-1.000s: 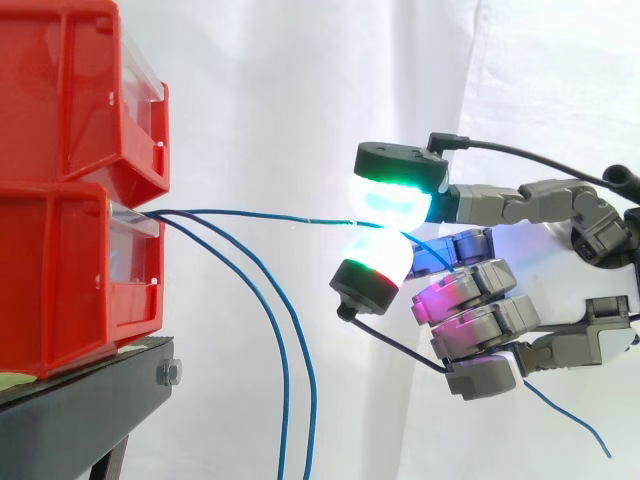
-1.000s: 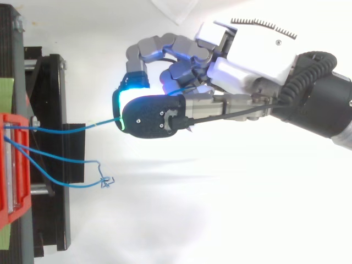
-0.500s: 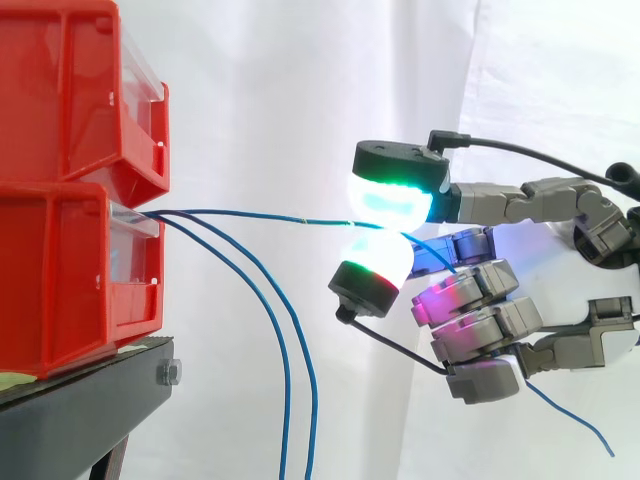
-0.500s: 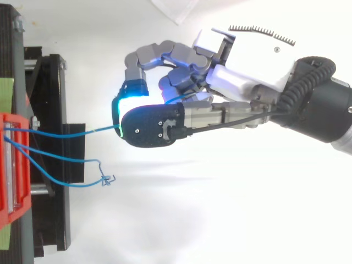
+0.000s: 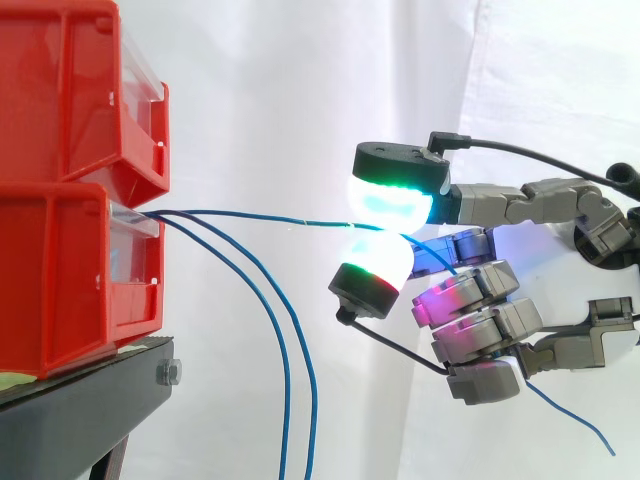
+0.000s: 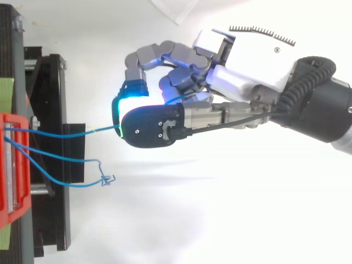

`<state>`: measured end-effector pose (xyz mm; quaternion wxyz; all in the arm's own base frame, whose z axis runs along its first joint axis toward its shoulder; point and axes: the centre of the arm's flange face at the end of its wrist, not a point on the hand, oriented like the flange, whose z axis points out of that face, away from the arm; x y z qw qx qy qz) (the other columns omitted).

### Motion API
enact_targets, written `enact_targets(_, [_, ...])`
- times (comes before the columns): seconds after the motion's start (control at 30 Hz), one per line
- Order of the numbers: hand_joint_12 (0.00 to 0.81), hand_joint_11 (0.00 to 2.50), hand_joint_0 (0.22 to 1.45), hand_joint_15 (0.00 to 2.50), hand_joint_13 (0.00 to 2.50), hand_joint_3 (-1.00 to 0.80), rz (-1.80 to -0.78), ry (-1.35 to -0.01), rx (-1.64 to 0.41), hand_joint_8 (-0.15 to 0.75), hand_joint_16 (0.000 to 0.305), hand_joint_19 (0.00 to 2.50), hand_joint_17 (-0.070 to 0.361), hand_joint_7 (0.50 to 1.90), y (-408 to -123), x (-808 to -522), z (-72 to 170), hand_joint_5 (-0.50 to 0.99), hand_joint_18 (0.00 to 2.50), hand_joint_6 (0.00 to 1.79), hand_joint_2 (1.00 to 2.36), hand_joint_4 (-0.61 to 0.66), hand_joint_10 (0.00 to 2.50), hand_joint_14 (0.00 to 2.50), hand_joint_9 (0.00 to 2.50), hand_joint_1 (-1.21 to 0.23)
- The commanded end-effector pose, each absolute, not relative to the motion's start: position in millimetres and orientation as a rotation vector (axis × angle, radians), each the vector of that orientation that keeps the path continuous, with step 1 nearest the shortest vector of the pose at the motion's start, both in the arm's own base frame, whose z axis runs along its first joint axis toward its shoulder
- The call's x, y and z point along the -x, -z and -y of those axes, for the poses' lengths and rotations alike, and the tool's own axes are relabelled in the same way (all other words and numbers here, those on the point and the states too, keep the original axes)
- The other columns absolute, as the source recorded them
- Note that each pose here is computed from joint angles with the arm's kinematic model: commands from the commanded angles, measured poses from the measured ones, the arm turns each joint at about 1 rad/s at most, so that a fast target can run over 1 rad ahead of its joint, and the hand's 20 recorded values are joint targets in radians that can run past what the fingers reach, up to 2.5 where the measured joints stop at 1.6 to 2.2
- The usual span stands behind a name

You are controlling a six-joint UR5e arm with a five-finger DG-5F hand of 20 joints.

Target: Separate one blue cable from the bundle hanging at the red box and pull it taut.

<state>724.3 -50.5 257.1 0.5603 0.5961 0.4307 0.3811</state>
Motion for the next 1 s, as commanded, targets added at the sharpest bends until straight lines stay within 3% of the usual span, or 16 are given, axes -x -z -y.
enact_targets(0.0, [0.327, 1.77, 0.61, 1.75, 0.92, -0.02, -1.016, -0.899, -1.405, 0.274, 0.038, 1.26, 0.086, 1.33, -257.0, -724.3, 50.0, -0.18, 1.06, 0.87, 1.03, -0.07, 2.02, 1.36, 0.79, -0.74])
enact_targets(0.3, [0.34, 1.8, 0.61, 1.76, 0.94, -0.01, -1.016, -0.899, -1.405, 0.287, 0.04, 1.25, 0.09, 1.33, -257.0, -724.3, 50.0, -0.17, 1.08, 0.88, 1.03, -0.07, 2.01, 1.35, 0.79, -0.74])
enact_targets(0.97, [0.327, 1.83, 0.62, 1.78, 0.97, -0.01, -1.017, -0.897, -1.405, 0.278, 0.042, 1.24, 0.094, 1.36, -256.9, -724.2, 50.0, -0.17, 1.05, 0.87, 1.03, -0.1, 1.71, 1.23, 0.83, -0.75])
